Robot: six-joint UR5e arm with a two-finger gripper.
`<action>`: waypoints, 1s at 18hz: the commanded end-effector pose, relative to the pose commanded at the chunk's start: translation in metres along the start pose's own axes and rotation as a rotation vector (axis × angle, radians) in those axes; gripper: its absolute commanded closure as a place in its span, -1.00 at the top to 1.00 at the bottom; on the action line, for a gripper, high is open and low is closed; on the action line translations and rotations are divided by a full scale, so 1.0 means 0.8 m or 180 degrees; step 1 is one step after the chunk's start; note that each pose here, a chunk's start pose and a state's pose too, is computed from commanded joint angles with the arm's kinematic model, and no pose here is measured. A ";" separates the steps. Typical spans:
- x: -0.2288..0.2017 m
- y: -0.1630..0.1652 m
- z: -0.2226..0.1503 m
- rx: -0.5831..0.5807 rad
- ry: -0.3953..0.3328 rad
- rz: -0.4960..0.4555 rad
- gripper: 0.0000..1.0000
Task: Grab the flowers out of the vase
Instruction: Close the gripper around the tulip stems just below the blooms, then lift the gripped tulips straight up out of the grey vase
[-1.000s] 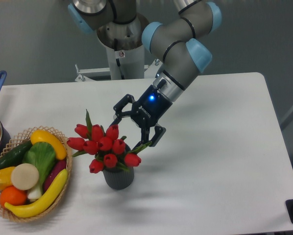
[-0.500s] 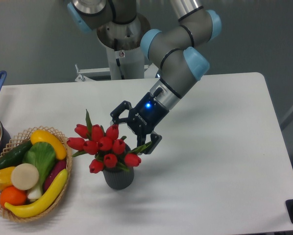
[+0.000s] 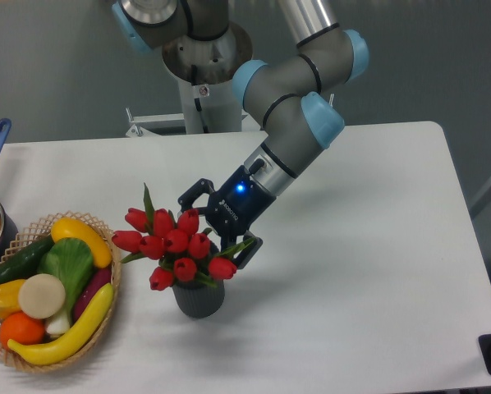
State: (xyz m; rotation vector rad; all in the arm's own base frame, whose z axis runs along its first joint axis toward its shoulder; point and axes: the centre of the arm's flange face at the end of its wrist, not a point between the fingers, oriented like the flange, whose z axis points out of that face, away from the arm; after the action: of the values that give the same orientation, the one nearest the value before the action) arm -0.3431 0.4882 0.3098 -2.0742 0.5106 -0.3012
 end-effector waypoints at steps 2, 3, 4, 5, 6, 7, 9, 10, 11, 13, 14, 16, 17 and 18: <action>0.000 -0.002 0.002 0.0000 0.0010 0.0012 0.88; 0.000 -0.002 0.002 0.0000 0.0010 0.0012 0.76; 0.000 -0.002 0.002 0.0000 0.0010 0.0012 0.66; 0.000 -0.001 0.003 0.0000 0.0013 0.0008 0.54; 0.000 -0.001 0.003 0.0000 0.0013 0.0008 0.41; 0.000 -0.001 0.003 0.0000 0.0013 0.0012 0.35; 0.001 -0.003 0.002 0.0001 0.0008 0.0016 0.16; 0.001 -0.005 0.001 0.0002 0.0002 0.0019 0.11; 0.001 -0.006 0.000 0.0002 0.0000 0.0019 0.05; 0.001 -0.006 -0.001 0.0003 -0.0007 -0.0019 -0.06; 0.001 -0.008 -0.004 0.0009 -0.0017 -0.0033 -0.09; 0.001 -0.011 -0.008 0.0035 -0.0028 -0.0104 -0.12; 0.001 -0.013 -0.010 0.0036 -0.0037 -0.0132 -0.12; 0.000 -0.013 -0.011 0.0042 -0.0043 -0.0145 -0.12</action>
State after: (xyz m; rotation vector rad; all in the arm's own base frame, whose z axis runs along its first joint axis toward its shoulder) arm -0.3443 0.4866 0.3232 -2.0759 0.4526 -0.3164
